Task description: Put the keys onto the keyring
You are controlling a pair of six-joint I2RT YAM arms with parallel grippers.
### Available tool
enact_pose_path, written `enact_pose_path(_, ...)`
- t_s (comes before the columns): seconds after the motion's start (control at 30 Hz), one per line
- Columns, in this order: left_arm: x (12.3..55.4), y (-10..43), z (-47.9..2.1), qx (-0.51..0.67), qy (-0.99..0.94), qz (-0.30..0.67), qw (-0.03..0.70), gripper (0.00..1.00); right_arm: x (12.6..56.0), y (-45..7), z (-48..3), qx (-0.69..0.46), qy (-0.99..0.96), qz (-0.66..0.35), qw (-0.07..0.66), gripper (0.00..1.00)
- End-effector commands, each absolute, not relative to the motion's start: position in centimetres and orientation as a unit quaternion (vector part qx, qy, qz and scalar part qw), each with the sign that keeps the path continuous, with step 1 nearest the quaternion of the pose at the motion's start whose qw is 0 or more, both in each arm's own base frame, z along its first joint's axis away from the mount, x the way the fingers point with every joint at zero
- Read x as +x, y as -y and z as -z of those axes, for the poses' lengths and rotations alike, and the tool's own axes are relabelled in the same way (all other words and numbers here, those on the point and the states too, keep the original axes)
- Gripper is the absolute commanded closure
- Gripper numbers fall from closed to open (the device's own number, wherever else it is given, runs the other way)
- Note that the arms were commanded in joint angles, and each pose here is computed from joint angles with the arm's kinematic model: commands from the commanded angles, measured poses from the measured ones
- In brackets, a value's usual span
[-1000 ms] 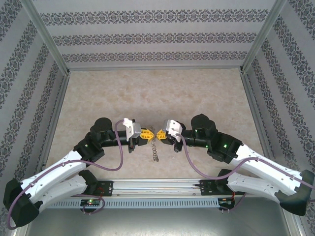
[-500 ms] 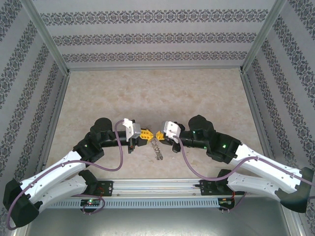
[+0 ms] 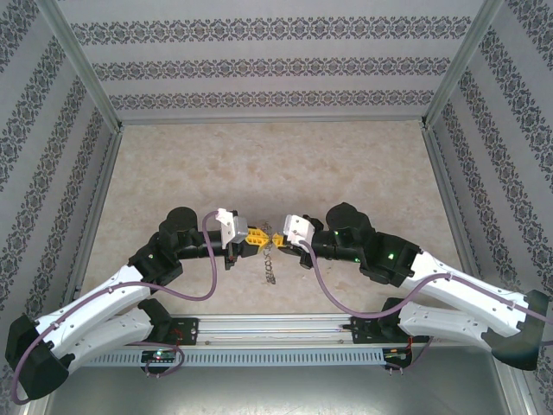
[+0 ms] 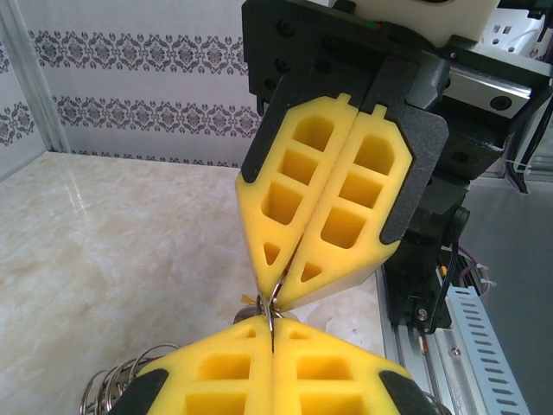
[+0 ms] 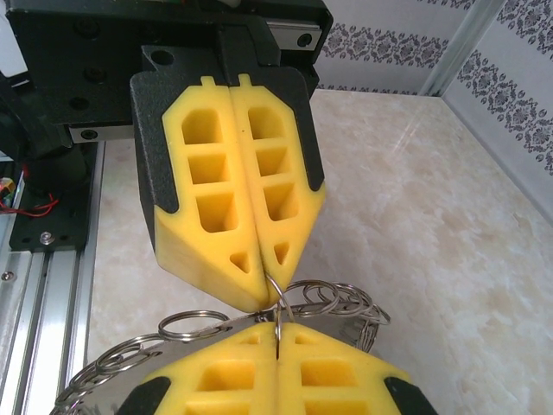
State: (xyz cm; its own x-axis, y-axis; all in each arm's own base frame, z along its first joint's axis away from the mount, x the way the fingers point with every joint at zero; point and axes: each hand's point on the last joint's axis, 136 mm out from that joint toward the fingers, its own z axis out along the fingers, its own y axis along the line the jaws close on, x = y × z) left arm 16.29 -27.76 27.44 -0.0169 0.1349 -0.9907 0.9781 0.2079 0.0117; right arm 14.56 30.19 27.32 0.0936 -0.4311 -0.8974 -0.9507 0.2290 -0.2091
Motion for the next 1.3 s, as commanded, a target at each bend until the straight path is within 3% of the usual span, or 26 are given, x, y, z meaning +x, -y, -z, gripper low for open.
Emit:
enact_pose_path(0.0, 15.7, 28.1, -30.3, 0.491, -0.536, 0.416, 0.547, 1.00, 12.6, -32.3, -30.8, -0.575, -0.554, -0.317, 0.512, 1.00)
enact_pose_path(1.27, 15.4, 28.0, -30.9, 0.487, -0.527, 0.423, 0.553, 1.00, 11.0, -31.9, -28.9, -0.619, -0.517, -0.307, 0.506, 1.00)
